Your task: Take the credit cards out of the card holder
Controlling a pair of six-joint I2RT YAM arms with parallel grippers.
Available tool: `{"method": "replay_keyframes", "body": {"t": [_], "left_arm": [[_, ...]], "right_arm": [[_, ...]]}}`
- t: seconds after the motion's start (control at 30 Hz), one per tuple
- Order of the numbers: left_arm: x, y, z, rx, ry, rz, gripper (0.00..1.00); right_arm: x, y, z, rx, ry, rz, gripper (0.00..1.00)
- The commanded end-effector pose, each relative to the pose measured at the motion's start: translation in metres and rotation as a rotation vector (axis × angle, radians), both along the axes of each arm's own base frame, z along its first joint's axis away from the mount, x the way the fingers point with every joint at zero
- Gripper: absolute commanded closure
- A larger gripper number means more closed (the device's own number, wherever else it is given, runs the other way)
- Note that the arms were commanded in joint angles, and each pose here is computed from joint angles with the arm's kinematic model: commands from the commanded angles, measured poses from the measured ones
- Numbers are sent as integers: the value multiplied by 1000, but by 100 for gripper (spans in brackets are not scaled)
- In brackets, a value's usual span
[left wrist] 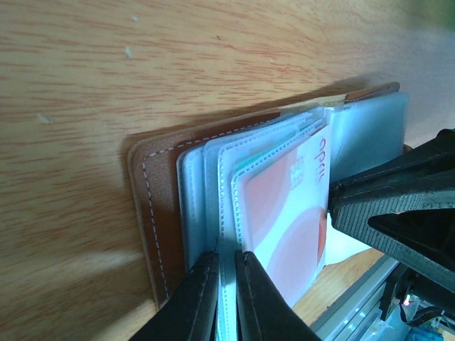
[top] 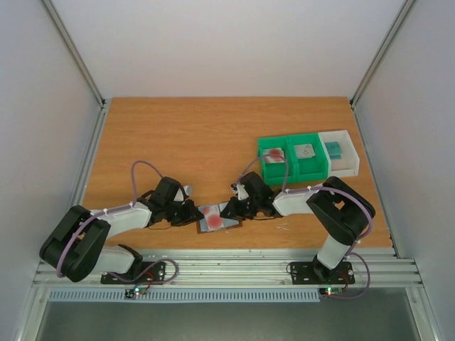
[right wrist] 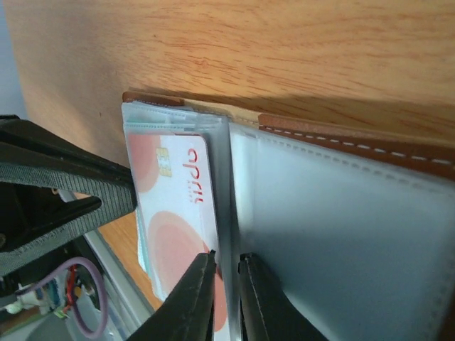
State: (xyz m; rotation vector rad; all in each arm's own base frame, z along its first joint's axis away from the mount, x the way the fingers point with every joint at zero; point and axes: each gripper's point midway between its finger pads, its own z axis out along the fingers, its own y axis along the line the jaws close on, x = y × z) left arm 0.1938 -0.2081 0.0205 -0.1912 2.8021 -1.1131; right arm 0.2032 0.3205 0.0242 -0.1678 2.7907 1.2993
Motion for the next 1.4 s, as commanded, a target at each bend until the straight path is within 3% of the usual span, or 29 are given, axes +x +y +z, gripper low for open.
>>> {"method": "replay_keyframes", "body": {"t": [0.0,0.37,0.53,1.03,1.37], "left_arm": [[-8,14,-21,93,32,7,90],[-9,15,-20,96,31,9,90],[-7,15,-20,97,27,11,90],[-10,21,-26,136,31,6,91],[-9,20,-23,126,20,11,90]], "right_arm": [[1,0,1,12,-8,5,84],[-2,7,-6,34,14,38,86],[-1,5,-7,29,14,33,99],[8,-23,7,25,-21,-16,99],[6,-16,12,70,1,13,96]]}}
